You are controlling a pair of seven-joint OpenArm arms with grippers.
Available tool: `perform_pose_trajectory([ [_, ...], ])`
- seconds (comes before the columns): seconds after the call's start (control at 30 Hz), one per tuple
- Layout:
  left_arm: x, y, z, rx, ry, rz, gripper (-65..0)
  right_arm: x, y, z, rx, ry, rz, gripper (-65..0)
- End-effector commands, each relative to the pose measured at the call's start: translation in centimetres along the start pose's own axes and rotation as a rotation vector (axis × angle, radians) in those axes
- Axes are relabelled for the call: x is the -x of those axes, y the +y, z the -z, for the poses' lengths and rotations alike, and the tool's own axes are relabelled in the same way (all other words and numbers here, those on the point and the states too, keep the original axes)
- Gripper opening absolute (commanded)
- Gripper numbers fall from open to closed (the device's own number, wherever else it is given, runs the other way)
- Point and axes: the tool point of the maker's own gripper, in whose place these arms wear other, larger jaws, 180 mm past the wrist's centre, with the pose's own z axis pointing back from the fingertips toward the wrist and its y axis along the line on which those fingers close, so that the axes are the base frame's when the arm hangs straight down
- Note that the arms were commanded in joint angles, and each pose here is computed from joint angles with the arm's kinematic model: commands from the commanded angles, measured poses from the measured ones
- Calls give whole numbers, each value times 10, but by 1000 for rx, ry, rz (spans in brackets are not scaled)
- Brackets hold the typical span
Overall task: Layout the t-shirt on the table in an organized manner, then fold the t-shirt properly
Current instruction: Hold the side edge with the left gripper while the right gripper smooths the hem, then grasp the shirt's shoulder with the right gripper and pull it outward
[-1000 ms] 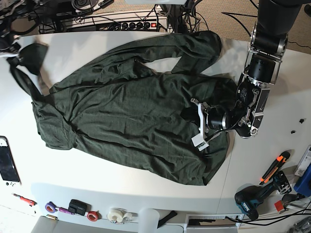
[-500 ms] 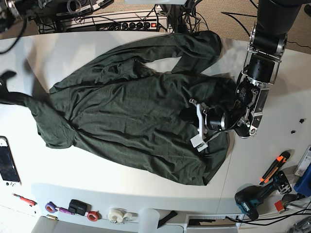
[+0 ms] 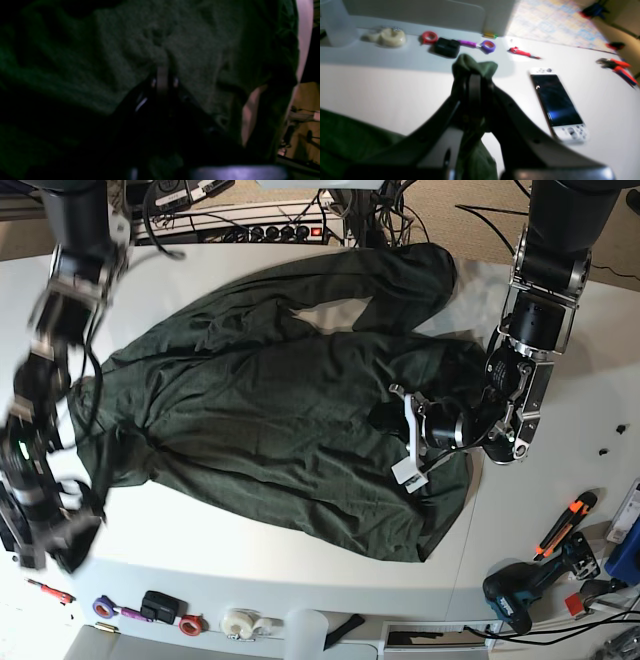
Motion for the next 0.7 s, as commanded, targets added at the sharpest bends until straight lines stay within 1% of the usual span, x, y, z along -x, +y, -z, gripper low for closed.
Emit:
perform_pose_trajectory([
  [0.0, -24, 1, -8, -2, -56, 31, -650, -32, -17, 9, 44, -75, -9, -650],
  [0.1, -24, 1, -8, -2, -56, 31, -650, -56, -34, 48, 116, -134, 22, -650],
  [0.13, -24, 1, -8, -2, -56, 31, -650, -64, -38, 58, 120, -157, 29, -650],
  [0.17, -24, 1, -8, -2, -56, 31, -650, -73, -41, 67, 116, -182, 53, -634],
  [0.23, -24, 1, -8, -3, -56, 31, -650, -84, -48, 78, 117, -184, 115, -549],
  [0.3, -23, 1, -8, -2, -55, 31, -650, -93, -52, 82, 114, -167, 155, -499],
  [0.37, -22, 1, -7, -2, -54, 29, -650, -97, -55, 80, 118, -130, 159, -492],
  [0.47, -19, 0, -6, -2, -49, 26, -650, -88, -56, 72, 124, -9, 147, -492],
  [0.53, -17, 1, -6, -4, -44, 26, -650, -83, -53, 65, 123, 40, 133, -493],
  [0.6, -16, 0, -5, -2, -43, 24, -650, -77, -46, 55, 101, 71, 143, -493],
  [0.67, -16, 0, -5, -2, -43, 24, -650, -65, -35, 44, 59, 107, 146, -493],
])
